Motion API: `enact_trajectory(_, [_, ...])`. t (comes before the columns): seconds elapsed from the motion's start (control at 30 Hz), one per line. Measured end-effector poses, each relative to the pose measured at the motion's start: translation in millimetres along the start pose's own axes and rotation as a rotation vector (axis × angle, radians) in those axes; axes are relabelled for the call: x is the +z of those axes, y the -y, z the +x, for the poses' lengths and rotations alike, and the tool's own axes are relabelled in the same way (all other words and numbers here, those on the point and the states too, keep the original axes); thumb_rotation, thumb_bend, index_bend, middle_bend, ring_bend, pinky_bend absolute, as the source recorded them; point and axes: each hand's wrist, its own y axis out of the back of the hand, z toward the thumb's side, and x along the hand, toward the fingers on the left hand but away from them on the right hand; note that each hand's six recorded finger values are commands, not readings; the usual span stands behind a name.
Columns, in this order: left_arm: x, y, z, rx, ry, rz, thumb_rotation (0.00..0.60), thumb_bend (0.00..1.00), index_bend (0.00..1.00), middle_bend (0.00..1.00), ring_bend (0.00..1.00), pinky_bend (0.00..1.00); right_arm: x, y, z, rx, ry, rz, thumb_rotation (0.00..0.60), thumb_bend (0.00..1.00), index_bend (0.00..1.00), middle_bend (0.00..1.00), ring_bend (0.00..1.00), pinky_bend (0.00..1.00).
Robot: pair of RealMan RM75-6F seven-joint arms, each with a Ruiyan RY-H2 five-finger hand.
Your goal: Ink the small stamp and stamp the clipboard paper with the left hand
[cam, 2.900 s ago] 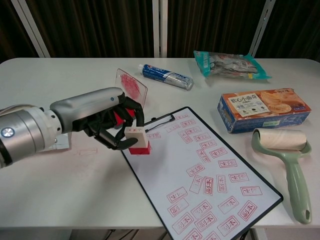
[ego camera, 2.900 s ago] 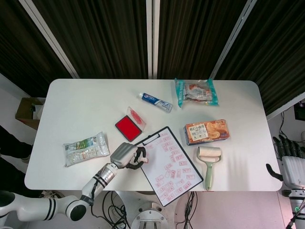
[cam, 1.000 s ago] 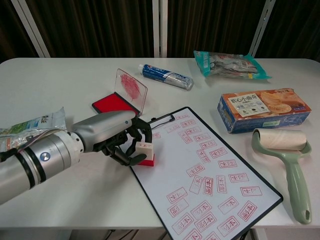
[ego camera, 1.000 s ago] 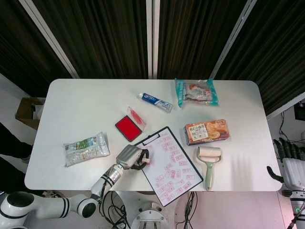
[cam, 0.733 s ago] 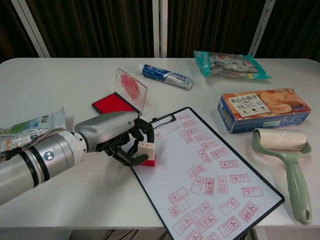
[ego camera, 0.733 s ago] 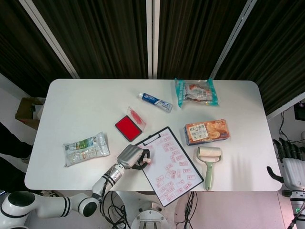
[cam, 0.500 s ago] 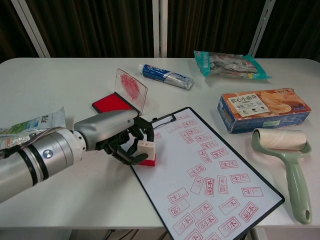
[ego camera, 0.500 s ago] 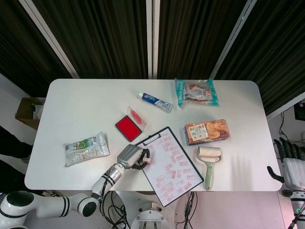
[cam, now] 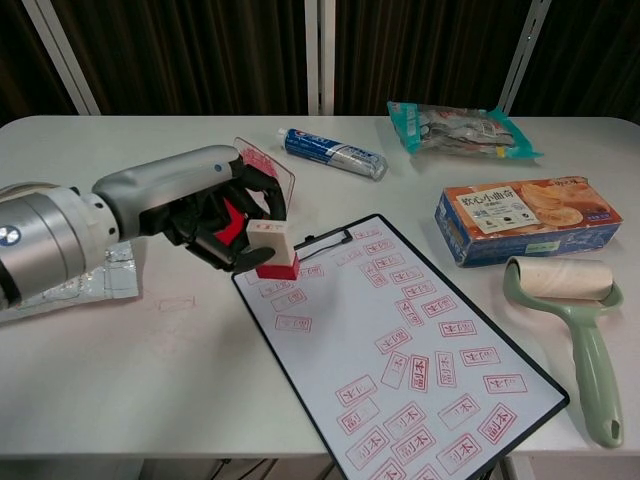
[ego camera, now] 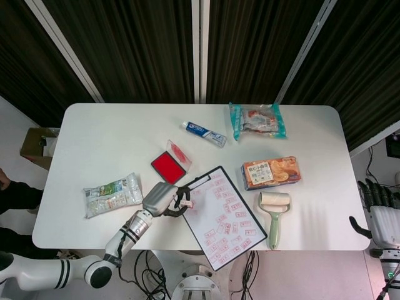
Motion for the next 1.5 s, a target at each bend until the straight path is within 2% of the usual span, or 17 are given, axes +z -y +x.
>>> enact_trajectory(0.33, [-50.4,12.2,-41.3,0.011,-0.098,0.020,0.600,0.45,0.67,0.72,1.00,1.00,5.5,4.5,-0.5,0.011,-0.011,0.006,0.600,0.21,0.00,0.00,0.00,0.00])
enact_trajectory(0.73, [-98.2,19.6,-49.3,0.082,-0.174,0.064,0.600,0.45,0.66,0.71,1.00,1.00,8.8,1.3,0.7,0.005,-0.012,0.016,0.600,0.21,0.00,0.00,0.00,0.00])
enact_trajectory(0.9, [-107.4,22.4,-51.4,0.105,-0.179,0.067,0.600,0.44,0.66,0.70,1.00,1.00,10.8,1.6,0.5,0.007,-0.016,0.016,0.600,0.21,0.00,0.00,0.00,0.00])
enact_trajectory(1.17, [-114.1,25.5,-54.0,0.092,-0.195,0.065,0.600,0.43,0.62,0.67,1.00,1.00,13.7,1.4,-0.6,0.008,-0.024,0.016,0.600,0.21,0.00,0.00,0.00,0.00])
enact_trajectory(1.33, [-114.5,27.5,-53.6,0.073,-0.190,0.072,0.600,0.42,0.52,0.60,1.00,1.00,12.6,0.0,-0.7,0.003,-0.021,0.018,0.600,0.21,0.00,0.00,0.00,0.00])
enact_trajectory(1.5, [-115.1,28.1,-53.6,0.068,-0.185,0.083,0.600,0.41,0.49,0.56,1.00,1.00,12.6,-2.1,-1.5,-0.003,-0.022,0.017,0.600,0.21,0.00,0.00,0.00,0.00])
